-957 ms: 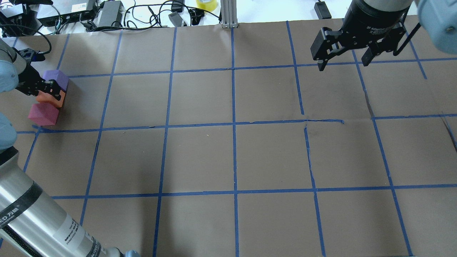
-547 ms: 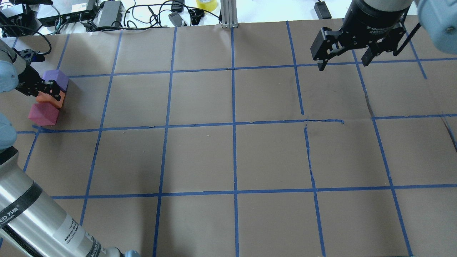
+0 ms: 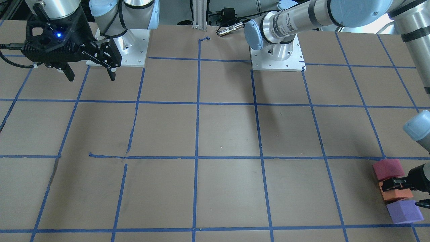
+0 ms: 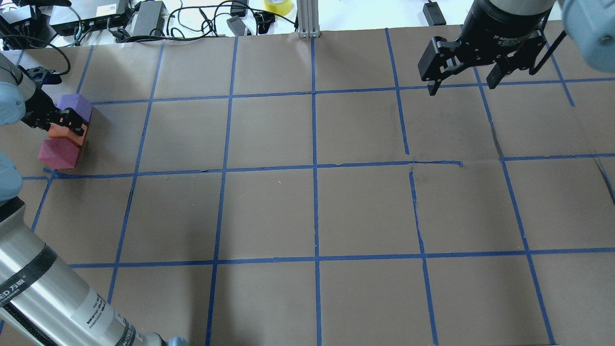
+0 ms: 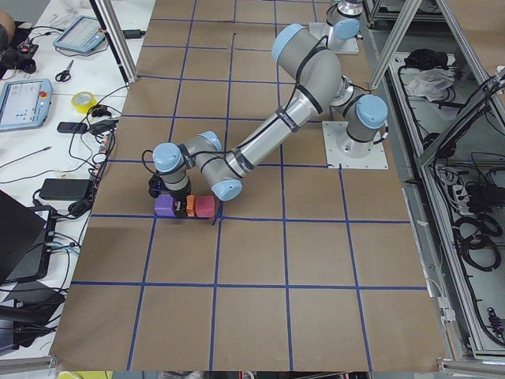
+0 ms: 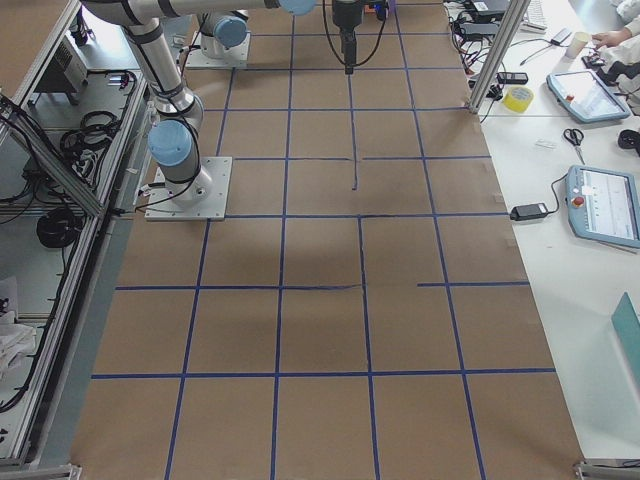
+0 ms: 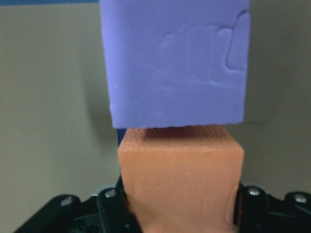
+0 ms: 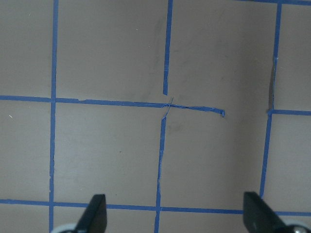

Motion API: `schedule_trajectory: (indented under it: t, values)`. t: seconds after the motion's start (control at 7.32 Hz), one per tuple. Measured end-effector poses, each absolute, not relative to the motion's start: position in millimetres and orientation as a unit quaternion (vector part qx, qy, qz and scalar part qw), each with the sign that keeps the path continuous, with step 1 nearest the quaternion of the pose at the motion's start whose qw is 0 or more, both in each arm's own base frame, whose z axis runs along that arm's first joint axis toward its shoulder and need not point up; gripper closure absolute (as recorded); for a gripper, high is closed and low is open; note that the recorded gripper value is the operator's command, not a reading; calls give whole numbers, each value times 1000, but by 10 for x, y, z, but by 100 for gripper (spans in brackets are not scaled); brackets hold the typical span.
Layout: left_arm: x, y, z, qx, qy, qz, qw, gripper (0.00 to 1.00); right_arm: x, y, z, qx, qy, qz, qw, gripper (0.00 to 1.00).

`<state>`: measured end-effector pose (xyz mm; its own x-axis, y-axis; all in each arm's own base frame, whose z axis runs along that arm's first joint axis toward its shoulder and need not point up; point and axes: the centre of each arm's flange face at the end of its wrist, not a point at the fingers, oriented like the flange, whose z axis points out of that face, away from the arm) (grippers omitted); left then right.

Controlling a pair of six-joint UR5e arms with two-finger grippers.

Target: Arrange blocks in a line

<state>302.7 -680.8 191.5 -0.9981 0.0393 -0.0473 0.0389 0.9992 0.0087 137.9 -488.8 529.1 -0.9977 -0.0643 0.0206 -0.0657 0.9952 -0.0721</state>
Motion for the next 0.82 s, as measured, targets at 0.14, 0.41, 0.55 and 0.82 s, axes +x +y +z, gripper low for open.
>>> schedule_trajectory:
  t: [0.14,0.41,0.55,0.82]
  values:
    - [3007,-6806,2012,22,999,1,27,0,1379,-4888,5290,33,-999,36,9,0]
    - [2851,-6739,2625,29,999,-7,35,0,1379,-4888,5289,33,-999,36,9,0]
    - [2700,-6598,3136,35,999,-8,33,0,1379,-4886,5291,33,-999,36,9,0]
    - [1855,-6323,4093,62,998,-9,22,0,1379,-4886,5291,33,-999,36,9,0]
